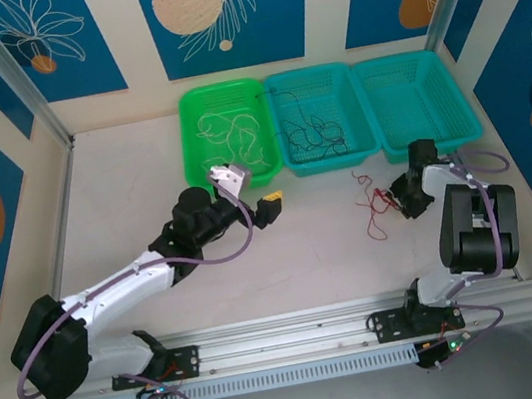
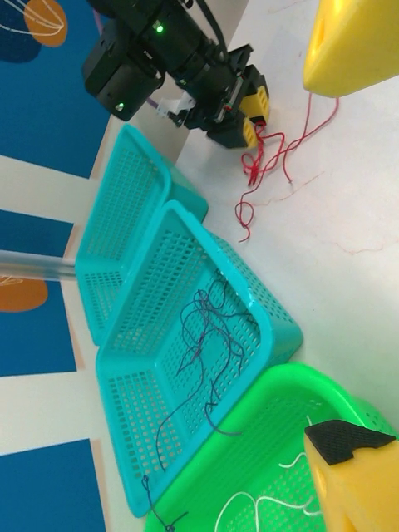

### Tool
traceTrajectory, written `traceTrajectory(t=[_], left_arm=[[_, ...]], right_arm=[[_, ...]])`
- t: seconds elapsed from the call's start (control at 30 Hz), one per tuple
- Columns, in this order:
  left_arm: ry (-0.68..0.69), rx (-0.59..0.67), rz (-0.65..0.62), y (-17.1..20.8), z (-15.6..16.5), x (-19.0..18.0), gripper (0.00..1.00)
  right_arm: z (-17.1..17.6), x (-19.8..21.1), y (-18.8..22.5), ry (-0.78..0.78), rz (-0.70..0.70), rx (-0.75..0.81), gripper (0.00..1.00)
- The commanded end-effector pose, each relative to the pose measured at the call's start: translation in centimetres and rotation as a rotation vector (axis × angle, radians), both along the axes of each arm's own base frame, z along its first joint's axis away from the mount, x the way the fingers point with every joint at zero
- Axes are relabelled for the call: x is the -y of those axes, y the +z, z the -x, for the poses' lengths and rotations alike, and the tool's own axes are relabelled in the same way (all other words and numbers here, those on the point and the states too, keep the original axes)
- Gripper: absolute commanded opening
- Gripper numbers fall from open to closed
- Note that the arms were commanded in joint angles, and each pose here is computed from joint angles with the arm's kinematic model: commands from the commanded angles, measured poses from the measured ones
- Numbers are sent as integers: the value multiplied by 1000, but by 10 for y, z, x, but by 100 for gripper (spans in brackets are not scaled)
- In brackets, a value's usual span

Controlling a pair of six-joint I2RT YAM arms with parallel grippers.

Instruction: Untangle the cables

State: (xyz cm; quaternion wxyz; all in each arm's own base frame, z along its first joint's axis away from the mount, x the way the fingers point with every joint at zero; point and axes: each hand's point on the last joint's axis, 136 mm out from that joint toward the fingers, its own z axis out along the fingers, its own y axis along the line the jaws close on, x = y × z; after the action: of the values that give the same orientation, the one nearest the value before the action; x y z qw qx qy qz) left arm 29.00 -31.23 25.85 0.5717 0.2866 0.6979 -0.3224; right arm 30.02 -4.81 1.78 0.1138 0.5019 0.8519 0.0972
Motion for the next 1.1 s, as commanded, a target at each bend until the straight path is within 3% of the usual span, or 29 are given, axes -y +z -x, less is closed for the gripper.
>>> traceTrajectory(t=[0.0, 0.07, 0.27, 0.57, 0.7, 0.93, 0.97, 1.03, 1.07], left_arm=[[39, 8, 38, 10, -6, -2, 100], [51, 0, 39, 9, -6, -4, 100], [32, -26, 58, 7, 1, -6, 100], [-230, -34, 157, 30, 51, 22, 100], [-236, -29, 150, 31, 58, 25, 100], [-234, -43, 166, 29, 67, 19, 100], [-235, -43, 164, 28, 69, 18, 100], [-236, -37, 150, 27, 71, 17, 100], [-236, -34, 141, 26, 72, 16, 100]], right_arm=[[-11, -8, -2, -12, -52, 55, 13], [-7, -2, 7, -42, -38, 81, 0], [16, 22, 57, -177, 46, 198, 0], [37, 26, 167, -292, 110, 540, 0], [9, 44, 210, -366, 136, 688, 0], [-87, 97, 214, -408, 250, 663, 0], [-104, 101, 212, -371, 255, 655, 9], [-139, 101, 209, -236, 222, 610, 62], [-146, 99, 205, -193, 208, 554, 76]])
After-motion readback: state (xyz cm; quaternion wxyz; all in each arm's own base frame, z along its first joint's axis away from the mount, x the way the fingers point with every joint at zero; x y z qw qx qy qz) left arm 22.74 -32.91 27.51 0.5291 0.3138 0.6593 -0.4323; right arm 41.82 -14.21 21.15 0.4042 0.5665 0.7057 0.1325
